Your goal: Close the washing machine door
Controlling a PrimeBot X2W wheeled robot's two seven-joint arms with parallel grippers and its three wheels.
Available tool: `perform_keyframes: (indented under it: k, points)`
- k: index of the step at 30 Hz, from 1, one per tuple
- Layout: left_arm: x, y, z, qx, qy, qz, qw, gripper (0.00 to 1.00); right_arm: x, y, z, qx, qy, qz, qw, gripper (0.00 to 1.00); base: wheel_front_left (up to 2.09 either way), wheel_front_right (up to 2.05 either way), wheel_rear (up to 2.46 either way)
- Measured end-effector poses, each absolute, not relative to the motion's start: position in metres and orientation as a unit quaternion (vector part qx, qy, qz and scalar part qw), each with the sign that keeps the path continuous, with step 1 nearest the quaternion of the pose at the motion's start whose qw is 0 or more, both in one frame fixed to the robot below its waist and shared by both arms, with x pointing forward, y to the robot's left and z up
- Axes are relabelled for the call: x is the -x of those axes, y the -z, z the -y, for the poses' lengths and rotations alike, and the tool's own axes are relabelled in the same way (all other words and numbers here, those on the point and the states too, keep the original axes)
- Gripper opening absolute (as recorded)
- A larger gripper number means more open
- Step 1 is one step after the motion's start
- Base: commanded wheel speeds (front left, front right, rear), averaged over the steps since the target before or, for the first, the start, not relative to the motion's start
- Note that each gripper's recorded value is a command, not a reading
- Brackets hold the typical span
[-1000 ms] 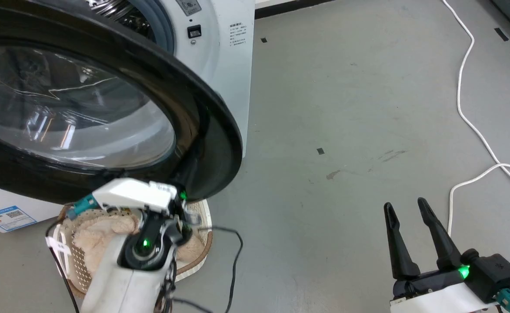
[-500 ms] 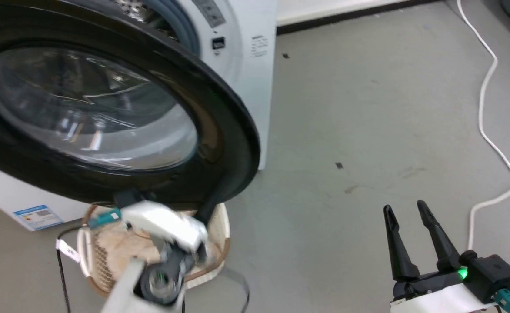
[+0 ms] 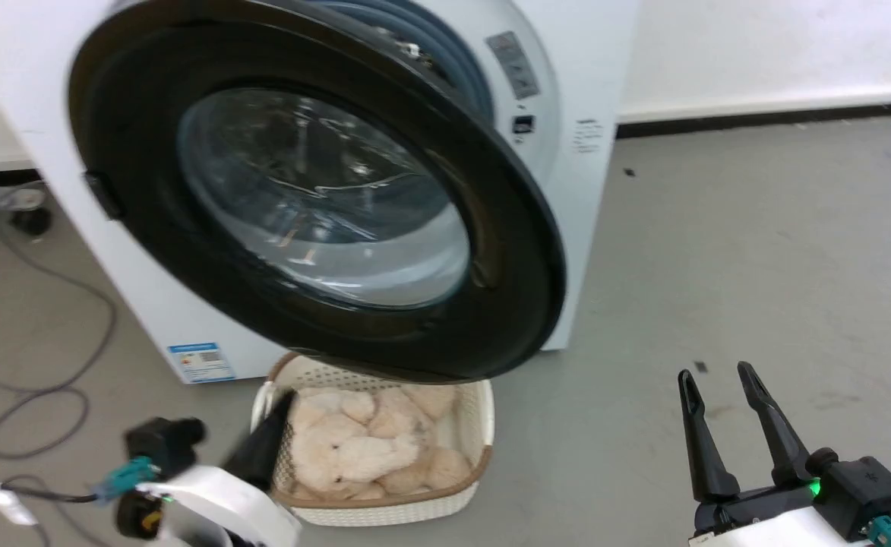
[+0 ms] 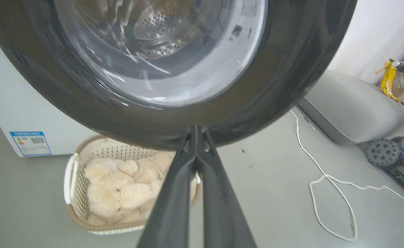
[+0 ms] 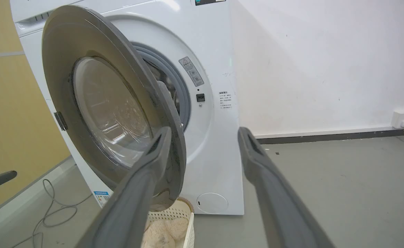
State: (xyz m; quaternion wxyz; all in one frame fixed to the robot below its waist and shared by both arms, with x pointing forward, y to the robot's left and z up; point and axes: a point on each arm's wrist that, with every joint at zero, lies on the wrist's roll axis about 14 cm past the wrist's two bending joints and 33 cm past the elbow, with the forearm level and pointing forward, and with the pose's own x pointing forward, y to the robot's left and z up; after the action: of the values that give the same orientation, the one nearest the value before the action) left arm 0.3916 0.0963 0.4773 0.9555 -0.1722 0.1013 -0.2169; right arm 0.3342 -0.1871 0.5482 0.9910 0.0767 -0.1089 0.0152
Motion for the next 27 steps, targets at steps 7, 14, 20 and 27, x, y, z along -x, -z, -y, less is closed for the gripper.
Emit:
perform_keyframes:
  k: [7, 14, 20, 27]
  points:
    - [-0.402, -0.571, -0.164, 0.132, 0.098, 0.092, 0.982, 0.00, -0.340, -0.554, 0.166, -0.076, -0.050, 0.116, 0.989, 1.00, 0.00, 0.00, 0.00]
    - [-0.367, -0.593, -0.183, 0.099, 0.041, 0.164, 0.981, 0.34, -0.344, -0.554, 0.157, -0.076, -0.065, 0.115, 0.988, 1.00, 0.00, 0.00, 0.00]
    - [-0.349, -0.565, -0.162, 0.063, 0.065, 0.127, 0.988, 1.00, -0.345, -0.553, 0.154, -0.077, -0.070, 0.113, 0.988, 1.00, 0.00, 0.00, 0.00]
    - [-0.345, -0.557, -0.152, 0.035, 0.080, 0.118, 0.989, 1.00, -0.346, -0.550, 0.149, -0.078, -0.077, 0.108, 0.988, 1.00, 0.00, 0.00, 0.00]
